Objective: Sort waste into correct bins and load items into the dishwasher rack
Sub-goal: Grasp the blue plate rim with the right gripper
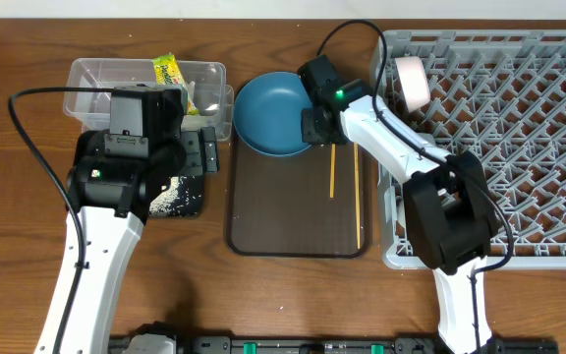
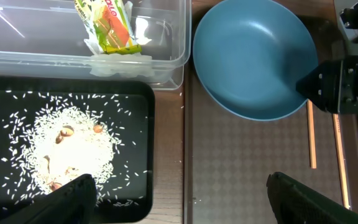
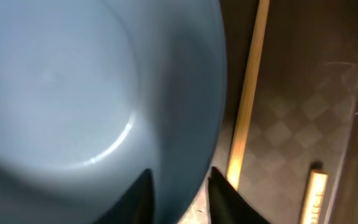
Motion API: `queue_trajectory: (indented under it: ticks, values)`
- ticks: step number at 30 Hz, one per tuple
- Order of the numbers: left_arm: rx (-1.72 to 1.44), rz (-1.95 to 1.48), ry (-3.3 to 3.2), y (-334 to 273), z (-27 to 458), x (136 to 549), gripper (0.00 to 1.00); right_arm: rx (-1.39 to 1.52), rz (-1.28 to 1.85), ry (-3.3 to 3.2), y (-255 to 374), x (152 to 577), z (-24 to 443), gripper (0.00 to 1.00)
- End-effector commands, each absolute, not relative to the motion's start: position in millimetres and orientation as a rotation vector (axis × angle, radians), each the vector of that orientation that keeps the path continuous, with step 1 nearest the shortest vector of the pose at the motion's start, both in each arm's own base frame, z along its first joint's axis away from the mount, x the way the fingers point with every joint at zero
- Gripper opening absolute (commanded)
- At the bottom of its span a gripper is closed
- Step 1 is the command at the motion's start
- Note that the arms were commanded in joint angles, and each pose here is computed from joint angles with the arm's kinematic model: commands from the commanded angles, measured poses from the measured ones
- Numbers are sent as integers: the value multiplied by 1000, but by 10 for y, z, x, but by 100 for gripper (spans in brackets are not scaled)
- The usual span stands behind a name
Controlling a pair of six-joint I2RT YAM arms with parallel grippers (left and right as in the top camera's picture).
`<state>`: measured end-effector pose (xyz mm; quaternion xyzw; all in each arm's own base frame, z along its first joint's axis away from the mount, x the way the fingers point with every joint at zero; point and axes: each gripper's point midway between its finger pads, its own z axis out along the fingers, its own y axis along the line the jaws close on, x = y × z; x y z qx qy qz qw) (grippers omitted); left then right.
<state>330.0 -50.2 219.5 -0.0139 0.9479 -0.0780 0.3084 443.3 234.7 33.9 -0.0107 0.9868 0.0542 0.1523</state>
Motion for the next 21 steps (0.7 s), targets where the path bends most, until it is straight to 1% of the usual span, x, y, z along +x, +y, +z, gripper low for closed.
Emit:
queue_trajectory:
  ticks: [1,3,5,6,8,12,16,19,21]
  values:
    - [-31,-190,2490,-486,2260,3326,90,-8,133,2843,2294,4448,232,18]
    - [-31,-190,2490,-486,2260,3326,90,-8,115,2855,2274,4432,172,14]
    - [-31,-190,2490,-486,2260,3326,90,-8,105,2870,2263,4412,118,4]
    - [-31,-190,2490,-486,2260,3326,90,-9,100,2876,2257,4401,106,1]
    - [-31,-190,2490,-486,2260,3326,90,-14,95,2881,2247,4389,105,1]
    - [-32,-190,2490,-486,2259,3326,90,-41,104,2856,2210,4426,252,1]
    - [-31,-190,2490,-486,2260,3326,90,-33,137,2782,2077,4515,712,1]
    - [-31,-190,2490,-486,2259,3326,90,-54,162,2675,1918,4565,1286,1]
    - [-31,-190,2490,-486,2260,3326,90,-14,128,2585,1703,4584,1707,1]
